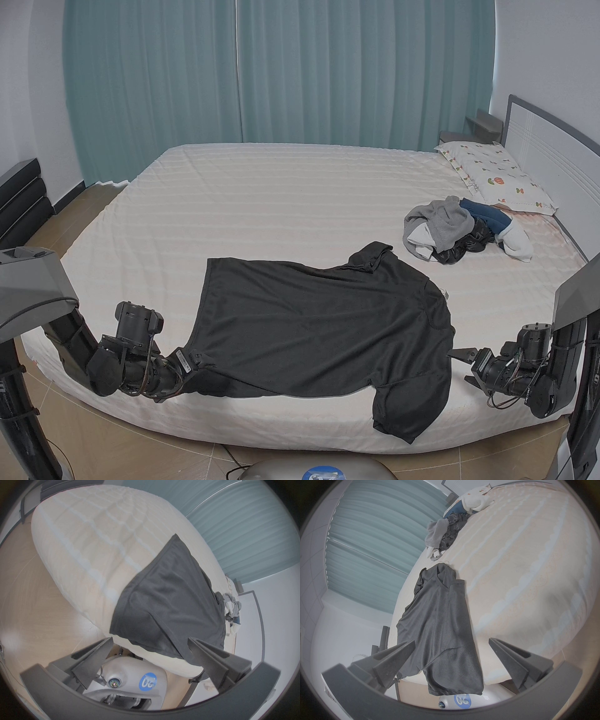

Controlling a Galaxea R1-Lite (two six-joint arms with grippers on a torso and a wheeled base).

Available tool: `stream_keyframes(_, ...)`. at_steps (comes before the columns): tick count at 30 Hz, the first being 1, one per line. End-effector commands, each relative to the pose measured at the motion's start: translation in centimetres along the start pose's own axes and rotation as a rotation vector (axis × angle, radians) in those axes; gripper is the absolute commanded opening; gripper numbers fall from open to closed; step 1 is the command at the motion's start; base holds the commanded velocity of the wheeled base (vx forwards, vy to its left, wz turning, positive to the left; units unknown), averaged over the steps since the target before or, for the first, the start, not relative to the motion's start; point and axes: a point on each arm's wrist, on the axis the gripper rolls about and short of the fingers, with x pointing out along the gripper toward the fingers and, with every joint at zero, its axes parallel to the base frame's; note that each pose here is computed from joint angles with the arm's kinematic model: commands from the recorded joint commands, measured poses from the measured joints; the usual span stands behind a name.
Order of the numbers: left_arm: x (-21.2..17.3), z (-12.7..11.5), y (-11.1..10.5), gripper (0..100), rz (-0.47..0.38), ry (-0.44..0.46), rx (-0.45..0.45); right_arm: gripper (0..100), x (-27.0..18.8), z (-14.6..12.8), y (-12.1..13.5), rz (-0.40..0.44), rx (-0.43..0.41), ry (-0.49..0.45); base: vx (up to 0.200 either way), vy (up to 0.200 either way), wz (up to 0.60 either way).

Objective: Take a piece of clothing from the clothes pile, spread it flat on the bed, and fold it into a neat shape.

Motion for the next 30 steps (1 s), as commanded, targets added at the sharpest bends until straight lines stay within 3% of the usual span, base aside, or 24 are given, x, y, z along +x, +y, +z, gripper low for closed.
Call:
stream_keyframes(1, -0.1, -0.7, 2.0, 100, 0.041, -0.023, -0.017, 100, -0.1, -0.3, 0.1, 0.003, -0.007, 0.007, 0.0, 0.0, 0.0)
stream_keyframes(8, 1.4, -1.3, 3.1, 100, 0.091, -0.084, -0.007, 100, -0.2, -0.5, 0.1, -0.004, -0.004, 0.011, 0.0, 0.0, 0.0)
stream_keyframes(20, 3.4, -1.4, 2.3, 100, 0.141, -0.145, 0.026, 100, -0.2, -0.7, 0.2, -0.003, -0.011, 0.017, 0.0, 0.0, 0.0)
stream_keyframes(21, 3.5, -1.5, 2.2, 0, 0.144, -0.146, 0.028, 100, -0.1, -0.7, 0.2, -0.003, -0.012, 0.018, 0.0, 0.0, 0.0)
stream_keyframes(28, 4.2, -1.8, 2.0, 0, 0.171, -0.17, 0.044, 100, -0.2, -1.8, 0.6, -0.004, -0.04, 0.06, 0.0, 0.0, 0.0)
stream_keyframes(30, 3.9, -1.8, 2.1, 0, 0.173, -0.17, 0.044, 100, -0.2, -2.6, 0.5, -0.016, -0.082, 0.097, 0.0, 0.0, 0.0)
